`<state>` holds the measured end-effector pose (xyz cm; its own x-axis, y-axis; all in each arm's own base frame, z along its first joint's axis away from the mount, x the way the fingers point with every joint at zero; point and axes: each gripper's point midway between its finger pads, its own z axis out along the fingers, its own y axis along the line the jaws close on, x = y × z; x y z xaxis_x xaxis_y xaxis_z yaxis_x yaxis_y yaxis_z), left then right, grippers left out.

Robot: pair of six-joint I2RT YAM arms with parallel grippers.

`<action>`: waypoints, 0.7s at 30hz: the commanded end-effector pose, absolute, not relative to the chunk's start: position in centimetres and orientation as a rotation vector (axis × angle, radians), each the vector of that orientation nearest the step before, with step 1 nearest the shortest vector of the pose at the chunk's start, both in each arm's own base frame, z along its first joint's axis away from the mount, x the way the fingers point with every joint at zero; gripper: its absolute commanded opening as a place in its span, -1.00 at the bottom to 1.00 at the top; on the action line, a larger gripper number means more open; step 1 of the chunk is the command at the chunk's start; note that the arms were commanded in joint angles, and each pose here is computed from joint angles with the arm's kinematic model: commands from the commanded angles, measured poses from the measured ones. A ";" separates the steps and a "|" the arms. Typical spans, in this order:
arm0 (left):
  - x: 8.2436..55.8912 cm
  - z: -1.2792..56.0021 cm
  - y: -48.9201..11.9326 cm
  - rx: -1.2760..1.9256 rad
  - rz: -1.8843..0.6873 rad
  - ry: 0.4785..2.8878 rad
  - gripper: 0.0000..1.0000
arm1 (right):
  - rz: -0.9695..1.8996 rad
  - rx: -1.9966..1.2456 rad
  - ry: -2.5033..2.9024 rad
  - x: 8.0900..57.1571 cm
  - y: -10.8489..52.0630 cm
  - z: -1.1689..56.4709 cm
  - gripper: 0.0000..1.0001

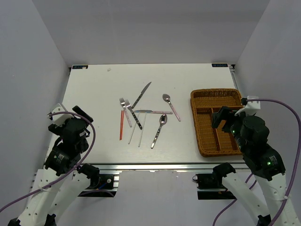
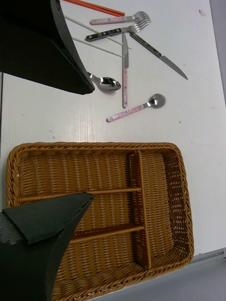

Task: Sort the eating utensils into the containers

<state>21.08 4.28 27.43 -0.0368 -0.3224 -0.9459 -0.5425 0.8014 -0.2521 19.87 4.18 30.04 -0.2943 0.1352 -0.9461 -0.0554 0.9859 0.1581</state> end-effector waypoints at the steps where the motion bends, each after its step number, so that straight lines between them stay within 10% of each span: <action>1: 21.1 27.8 4.5 -0.707 0.203 1.627 0.96 | 0.221 0.032 1.854 20.2 5.0 30.0 0.79; 21: 22.7 26.4 3.0 -0.624 0.218 1.712 0.96 | 0.776 -0.399 2.060 26.8 19.5 22.3 0.79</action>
<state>22.17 3.41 26.79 -0.0888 -0.2982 -0.9504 -0.5276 0.8234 -0.2090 25.31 15.56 22.13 -0.5901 0.0394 -0.8063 -0.3839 0.8649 0.3233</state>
